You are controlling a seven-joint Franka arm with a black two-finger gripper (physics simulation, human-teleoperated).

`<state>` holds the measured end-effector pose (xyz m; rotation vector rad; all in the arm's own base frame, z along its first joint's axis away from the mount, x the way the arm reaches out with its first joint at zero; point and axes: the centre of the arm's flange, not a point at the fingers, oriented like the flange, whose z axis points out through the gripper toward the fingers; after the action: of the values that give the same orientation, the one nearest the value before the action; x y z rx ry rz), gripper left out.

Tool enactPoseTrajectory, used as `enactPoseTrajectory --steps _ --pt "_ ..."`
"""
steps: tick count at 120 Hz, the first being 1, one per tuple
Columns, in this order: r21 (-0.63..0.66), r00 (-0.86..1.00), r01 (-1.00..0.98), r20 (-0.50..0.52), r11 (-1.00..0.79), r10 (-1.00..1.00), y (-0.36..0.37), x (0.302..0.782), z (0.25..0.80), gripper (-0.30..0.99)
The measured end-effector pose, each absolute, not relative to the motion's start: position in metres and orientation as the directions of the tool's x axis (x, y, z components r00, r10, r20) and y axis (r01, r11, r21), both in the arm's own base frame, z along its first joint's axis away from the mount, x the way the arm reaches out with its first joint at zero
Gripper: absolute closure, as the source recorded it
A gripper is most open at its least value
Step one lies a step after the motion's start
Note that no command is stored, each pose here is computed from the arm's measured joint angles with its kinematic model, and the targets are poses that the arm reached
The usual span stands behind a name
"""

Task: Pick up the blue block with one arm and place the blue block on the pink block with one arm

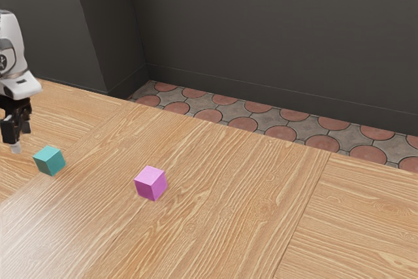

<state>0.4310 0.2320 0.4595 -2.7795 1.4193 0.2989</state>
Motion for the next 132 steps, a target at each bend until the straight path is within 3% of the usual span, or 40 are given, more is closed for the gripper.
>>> enactPoseTrajectory --steps 20,38,94,132 --pt "0.052 0.448 -0.892 -0.033 -0.449 -0.893 0.265 0.444 0.424 0.00" --pt "0.051 0.293 -0.955 0.007 -0.292 -0.956 0.279 0.463 0.380 0.00" --pt "-0.017 0.024 -1.000 -0.038 -0.024 -0.999 0.319 0.475 0.354 0.00" --pt "-0.009 -0.009 -1.000 -0.044 0.009 -0.999 0.347 0.476 0.325 0.00"
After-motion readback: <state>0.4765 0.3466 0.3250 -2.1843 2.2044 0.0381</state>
